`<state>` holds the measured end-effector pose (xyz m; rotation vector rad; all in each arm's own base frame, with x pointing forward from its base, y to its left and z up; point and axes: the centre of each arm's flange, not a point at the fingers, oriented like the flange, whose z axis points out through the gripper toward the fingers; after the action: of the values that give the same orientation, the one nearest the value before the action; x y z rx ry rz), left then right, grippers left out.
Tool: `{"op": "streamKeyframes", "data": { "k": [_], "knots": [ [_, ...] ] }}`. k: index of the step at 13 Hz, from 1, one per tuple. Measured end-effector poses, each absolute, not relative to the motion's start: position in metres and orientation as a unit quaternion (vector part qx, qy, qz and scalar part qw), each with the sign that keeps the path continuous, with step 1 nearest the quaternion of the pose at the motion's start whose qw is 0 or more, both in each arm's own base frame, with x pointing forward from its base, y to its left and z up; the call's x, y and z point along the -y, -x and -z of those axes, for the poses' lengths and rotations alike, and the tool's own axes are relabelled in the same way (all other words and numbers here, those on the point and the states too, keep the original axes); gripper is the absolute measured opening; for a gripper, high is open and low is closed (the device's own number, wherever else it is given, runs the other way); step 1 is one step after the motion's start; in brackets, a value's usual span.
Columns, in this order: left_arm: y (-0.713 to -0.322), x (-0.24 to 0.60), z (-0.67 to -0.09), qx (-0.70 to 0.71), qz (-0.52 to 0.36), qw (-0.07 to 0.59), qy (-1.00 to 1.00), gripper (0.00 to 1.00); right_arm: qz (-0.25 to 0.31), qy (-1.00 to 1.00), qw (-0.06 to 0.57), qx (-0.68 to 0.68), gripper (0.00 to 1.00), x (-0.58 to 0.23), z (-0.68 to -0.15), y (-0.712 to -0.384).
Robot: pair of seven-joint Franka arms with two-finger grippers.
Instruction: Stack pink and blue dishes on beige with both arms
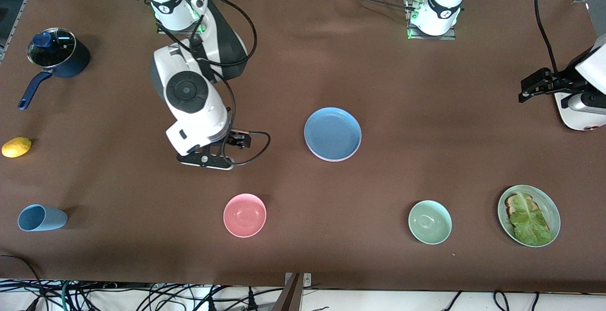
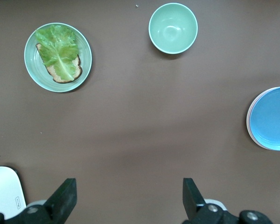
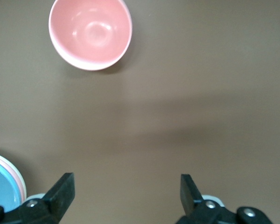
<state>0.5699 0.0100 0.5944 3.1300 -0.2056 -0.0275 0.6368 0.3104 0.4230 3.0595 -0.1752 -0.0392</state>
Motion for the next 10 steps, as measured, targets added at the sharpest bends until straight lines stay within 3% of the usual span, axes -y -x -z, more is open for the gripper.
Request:
{"op": "streamKeyframes", "data": {
  "k": [4,10],
  "knots": [
    [-0.567,0.003,-0.593,0.076,0.011,0.002,-0.997,1.0,0.028,-0.998,0.031,0.04,1.0,-0.223,-0.499,-0.641],
    [-0.565,0.001,-0.597,0.075,0.008,0.002,-0.997,1.0,0.028,-0.999,0.002,0.02,1.0,-0.116,-0.568,-0.604]
  ]
}}
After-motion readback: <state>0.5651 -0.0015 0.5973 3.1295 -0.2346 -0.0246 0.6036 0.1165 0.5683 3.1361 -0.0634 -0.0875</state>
